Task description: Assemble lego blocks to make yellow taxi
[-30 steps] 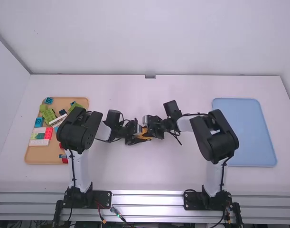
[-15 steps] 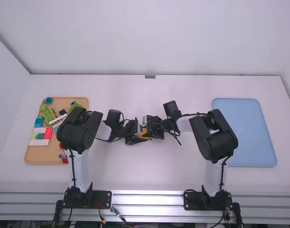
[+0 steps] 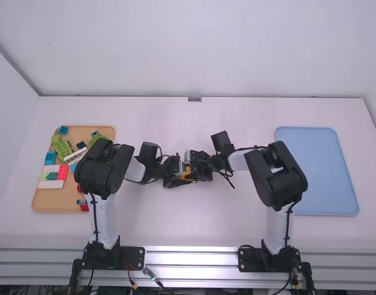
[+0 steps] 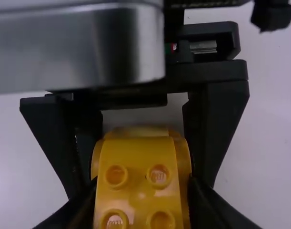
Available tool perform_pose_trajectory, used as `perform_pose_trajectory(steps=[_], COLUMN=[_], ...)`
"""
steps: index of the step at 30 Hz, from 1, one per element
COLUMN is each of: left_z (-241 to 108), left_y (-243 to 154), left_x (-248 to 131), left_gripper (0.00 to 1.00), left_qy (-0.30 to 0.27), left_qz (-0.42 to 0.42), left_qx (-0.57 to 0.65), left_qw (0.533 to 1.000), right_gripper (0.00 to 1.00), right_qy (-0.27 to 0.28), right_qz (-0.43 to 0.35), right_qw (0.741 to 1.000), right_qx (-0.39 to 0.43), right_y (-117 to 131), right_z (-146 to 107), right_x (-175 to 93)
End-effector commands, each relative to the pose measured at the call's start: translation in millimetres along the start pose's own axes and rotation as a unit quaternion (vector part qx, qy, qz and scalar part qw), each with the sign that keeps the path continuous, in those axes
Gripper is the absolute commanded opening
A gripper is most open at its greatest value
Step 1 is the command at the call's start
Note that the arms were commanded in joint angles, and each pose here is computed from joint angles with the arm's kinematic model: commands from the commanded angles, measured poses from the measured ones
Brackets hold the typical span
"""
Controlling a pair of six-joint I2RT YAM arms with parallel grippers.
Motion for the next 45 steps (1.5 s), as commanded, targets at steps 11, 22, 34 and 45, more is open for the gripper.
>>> perform_pose_trajectory(steps=[11, 22, 34, 45], left_z=[-4, -3, 34, 78], left_y=[-6, -6, 6, 6], left_x=[5, 5, -22, -91], left_gripper=[0.50, 0.99, 0.99, 0.99], left_qy=[-0.005, -0.006, 0.016, 0.042], left_qz=[-0.019, -0.019, 0.017, 0.071], left_qx=[-0.011, -0.016, -0.050, -0.025], left_qw=[1.000, 1.000, 0.998, 0.996], right_gripper=[0.52, 0.99, 0.99, 0.99], right_qy=[-0.040, -0.101, -0.084, -0.060], right_qz=[-0.017, -0.006, -0.054, -0.053], right_qw=[0.999, 0.995, 0.994, 0.996], right_qx=[0.000, 0.017, 0.038, 0.032], right_y=[-6, -3, 14, 10], right_z=[10, -14, -19, -15], right_x=[-33, -78, -38, -9])
Point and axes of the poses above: each hand's point on the last joint's axis, 136 mm out from that joint toward the fingers, its own x axis out along the fingers, its own y axis along the line the jaws close on, z = x × y, the point moved 8 cm from there along -x, back along the fingers, and after that the axes turned 2 degrees about x, right-handed, at the moved point
